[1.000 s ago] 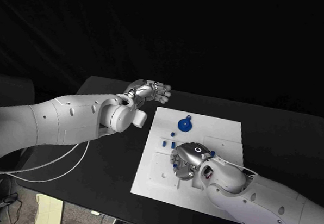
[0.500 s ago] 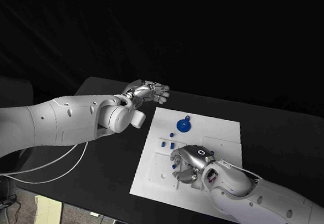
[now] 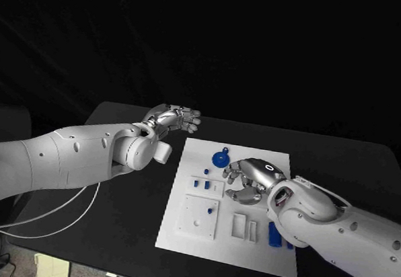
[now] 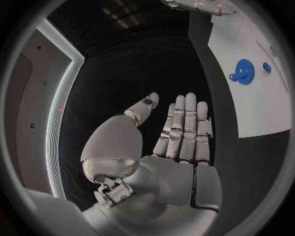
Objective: Assemble the parts on the task board
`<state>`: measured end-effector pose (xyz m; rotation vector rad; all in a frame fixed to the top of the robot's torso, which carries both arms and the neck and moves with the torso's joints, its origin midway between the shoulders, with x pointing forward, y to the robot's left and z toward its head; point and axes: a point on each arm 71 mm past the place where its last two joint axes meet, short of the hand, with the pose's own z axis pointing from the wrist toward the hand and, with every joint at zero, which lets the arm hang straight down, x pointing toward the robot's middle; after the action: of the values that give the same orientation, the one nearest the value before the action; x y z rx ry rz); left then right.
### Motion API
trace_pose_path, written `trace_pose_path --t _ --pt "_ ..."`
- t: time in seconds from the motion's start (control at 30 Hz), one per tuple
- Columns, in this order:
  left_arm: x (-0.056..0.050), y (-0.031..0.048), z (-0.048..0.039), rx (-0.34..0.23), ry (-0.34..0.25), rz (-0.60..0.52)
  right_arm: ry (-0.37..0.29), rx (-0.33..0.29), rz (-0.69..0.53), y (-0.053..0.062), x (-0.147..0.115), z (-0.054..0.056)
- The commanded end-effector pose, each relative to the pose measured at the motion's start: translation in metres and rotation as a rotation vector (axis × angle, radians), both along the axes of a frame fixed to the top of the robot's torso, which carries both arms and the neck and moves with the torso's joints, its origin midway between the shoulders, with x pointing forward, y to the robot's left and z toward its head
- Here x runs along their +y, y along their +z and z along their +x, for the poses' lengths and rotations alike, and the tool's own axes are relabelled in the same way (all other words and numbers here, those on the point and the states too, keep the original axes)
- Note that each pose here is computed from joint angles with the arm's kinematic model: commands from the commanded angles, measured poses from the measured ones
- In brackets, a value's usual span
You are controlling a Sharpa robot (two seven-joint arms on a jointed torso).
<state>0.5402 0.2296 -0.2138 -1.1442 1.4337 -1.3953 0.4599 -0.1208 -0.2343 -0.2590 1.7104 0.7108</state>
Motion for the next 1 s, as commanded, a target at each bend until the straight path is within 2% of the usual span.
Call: trace_pose_path --t 0.03,0.17,0.27,0.47,0.7,1.0 --pt "-0.001 0.0018 0.0005 -0.009 -0.006 -0.009 0.006 0.101 -0.040 0.009 -0.014 0.005" --pt "-0.001 0.0017 0.0006 -0.010 -0.006 -0.009 -0.019 0.072 -0.109 0.018 -0.034 0.013" --pt "-0.002 0.0017 0.0006 -0.010 -0.008 -0.011 -0.038 0.074 -0.167 0.021 -0.048 0.018" --pt "-0.001 0.0017 0.0007 -0.010 -0.005 -0.009 -0.059 0.069 -0.252 0.016 -0.059 0.023" --pt "-0.001 0.0016 0.0007 -0.010 -0.006 -0.010 -0.043 0.078 -0.322 0.003 -0.057 0.022" --pt "0.000 0.0016 0.0006 -0.010 -0.007 -0.010 -0.039 0.070 -0.351 -0.003 -0.054 0.022"
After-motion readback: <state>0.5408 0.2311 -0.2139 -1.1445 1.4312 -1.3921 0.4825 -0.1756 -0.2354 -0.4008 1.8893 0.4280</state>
